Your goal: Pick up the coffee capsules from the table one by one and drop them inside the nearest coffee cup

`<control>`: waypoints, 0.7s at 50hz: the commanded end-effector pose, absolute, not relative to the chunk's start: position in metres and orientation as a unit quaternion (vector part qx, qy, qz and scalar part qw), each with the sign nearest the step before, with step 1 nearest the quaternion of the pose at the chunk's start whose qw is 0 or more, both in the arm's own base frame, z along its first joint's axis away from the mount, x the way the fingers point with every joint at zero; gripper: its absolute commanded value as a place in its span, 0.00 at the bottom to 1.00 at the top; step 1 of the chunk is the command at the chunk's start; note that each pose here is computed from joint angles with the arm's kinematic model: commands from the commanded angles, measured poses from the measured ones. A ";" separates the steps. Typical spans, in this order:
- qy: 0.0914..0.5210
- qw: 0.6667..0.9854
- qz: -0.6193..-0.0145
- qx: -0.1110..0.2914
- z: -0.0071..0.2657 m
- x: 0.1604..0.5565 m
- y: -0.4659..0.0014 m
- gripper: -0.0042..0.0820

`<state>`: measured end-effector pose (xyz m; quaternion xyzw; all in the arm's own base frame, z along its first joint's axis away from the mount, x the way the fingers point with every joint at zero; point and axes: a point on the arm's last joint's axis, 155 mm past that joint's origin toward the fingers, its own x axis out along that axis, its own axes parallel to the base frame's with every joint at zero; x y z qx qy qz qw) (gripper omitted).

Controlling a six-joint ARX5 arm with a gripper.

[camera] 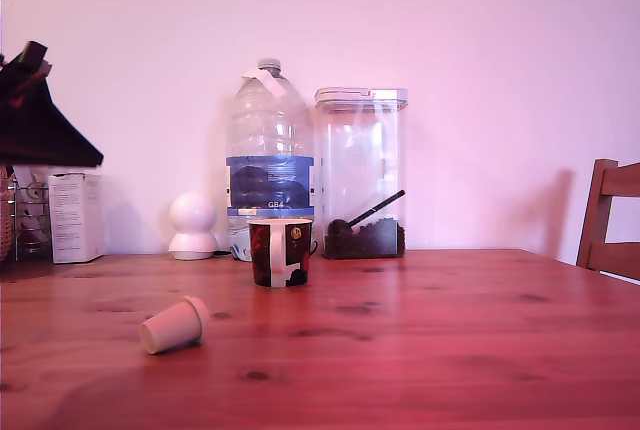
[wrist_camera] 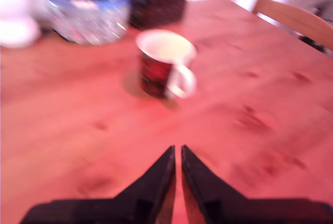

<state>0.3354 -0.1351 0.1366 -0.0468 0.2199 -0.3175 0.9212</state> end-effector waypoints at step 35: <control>0.292 0.893 -0.342 0.001 0.076 0.243 -0.169 0.07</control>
